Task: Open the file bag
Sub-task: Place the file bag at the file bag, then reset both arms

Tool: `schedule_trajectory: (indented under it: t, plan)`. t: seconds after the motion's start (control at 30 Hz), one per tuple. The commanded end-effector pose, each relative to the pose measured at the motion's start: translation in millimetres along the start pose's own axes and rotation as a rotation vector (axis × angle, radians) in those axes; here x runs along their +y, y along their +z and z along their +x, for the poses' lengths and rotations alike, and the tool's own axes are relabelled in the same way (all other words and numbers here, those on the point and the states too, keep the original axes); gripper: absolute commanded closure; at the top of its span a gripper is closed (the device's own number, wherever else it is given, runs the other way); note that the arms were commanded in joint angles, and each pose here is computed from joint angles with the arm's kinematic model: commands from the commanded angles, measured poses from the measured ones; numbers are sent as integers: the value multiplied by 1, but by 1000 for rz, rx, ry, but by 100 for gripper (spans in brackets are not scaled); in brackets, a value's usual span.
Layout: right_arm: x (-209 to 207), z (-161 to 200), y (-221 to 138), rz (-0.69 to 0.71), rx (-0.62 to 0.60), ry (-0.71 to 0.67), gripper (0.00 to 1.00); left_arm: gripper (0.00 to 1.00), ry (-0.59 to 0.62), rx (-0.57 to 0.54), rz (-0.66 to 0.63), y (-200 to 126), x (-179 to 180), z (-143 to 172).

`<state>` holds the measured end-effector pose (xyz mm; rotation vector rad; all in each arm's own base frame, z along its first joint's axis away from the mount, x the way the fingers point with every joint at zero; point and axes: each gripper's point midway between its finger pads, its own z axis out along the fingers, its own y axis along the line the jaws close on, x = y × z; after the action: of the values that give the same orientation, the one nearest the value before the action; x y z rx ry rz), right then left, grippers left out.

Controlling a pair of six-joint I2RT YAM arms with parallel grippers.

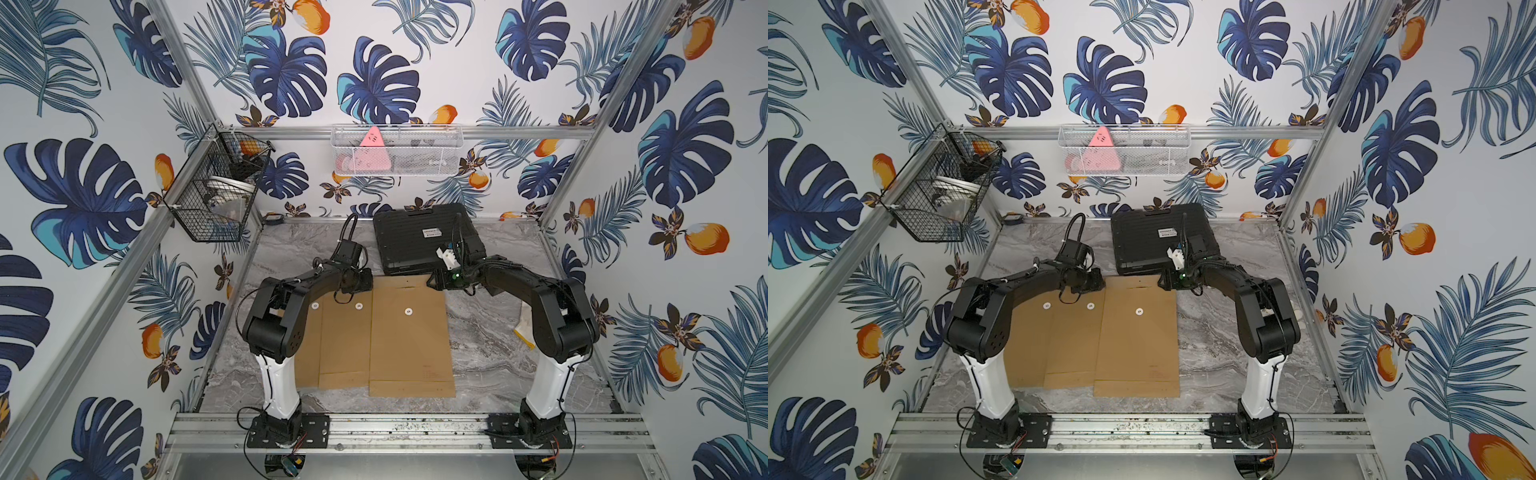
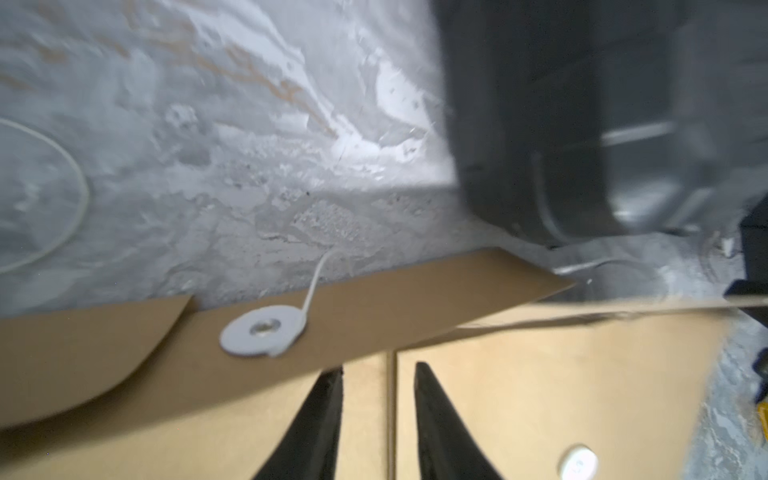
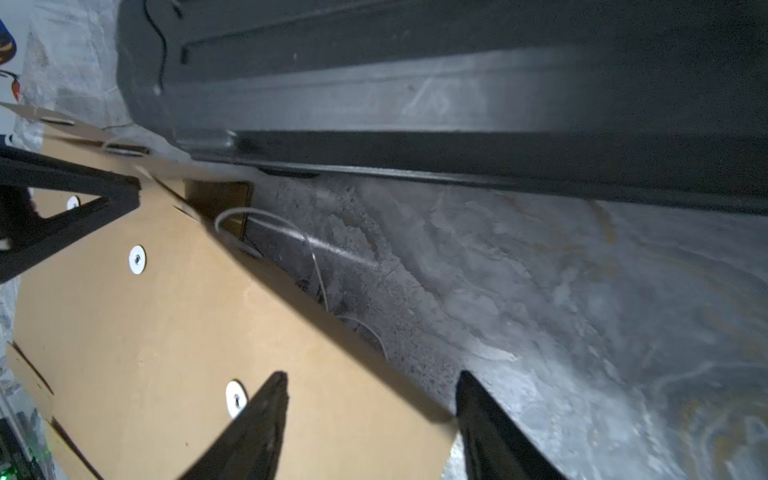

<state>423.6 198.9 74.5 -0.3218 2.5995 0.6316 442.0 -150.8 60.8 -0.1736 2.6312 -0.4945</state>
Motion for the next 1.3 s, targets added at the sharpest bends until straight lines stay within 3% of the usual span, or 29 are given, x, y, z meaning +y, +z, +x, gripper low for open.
schedule_trajectory:
  t: [0.0, 0.07, 0.17, 0.4, 0.5, 0.6, 0.8, 0.93, 1.03, 1.27]
  plan:
    - [-6, -19, -20, 57, -92, 20, 9, 54, 30, -54, -21, -22, -3, -14]
    - [-4, -23, -38, 76, -144, 25, 0, 46, 44, -103, -24, -40, -6, -22]
    - [0, -27, -71, 100, -253, 41, 0, 30, 51, -205, -48, -75, -5, -31]
    - [-8, -12, -142, 208, -504, 72, 0, 4, 0, -498, -125, -156, 24, -17]
    - [-26, -7, -168, 318, -618, 92, 0, 1, -27, -634, -150, -184, 39, -9]
    - [-52, 0, -184, 471, -653, 99, 0, 3, -28, -709, -218, -202, 56, -1]
    - [-105, 15, -183, 638, -606, 77, 0, 1, 83, -769, -364, -192, 83, 8]
    - [-129, 28, -166, 662, -629, 56, 0, 1, 303, -827, -420, -177, 90, 17]
    - [-146, 40, -148, 653, -599, 82, 0, 1, 343, -793, -494, -161, 105, 25]
    - [-165, 40, -134, 600, -748, 82, 0, 1, 426, -790, -429, -120, 101, 25]
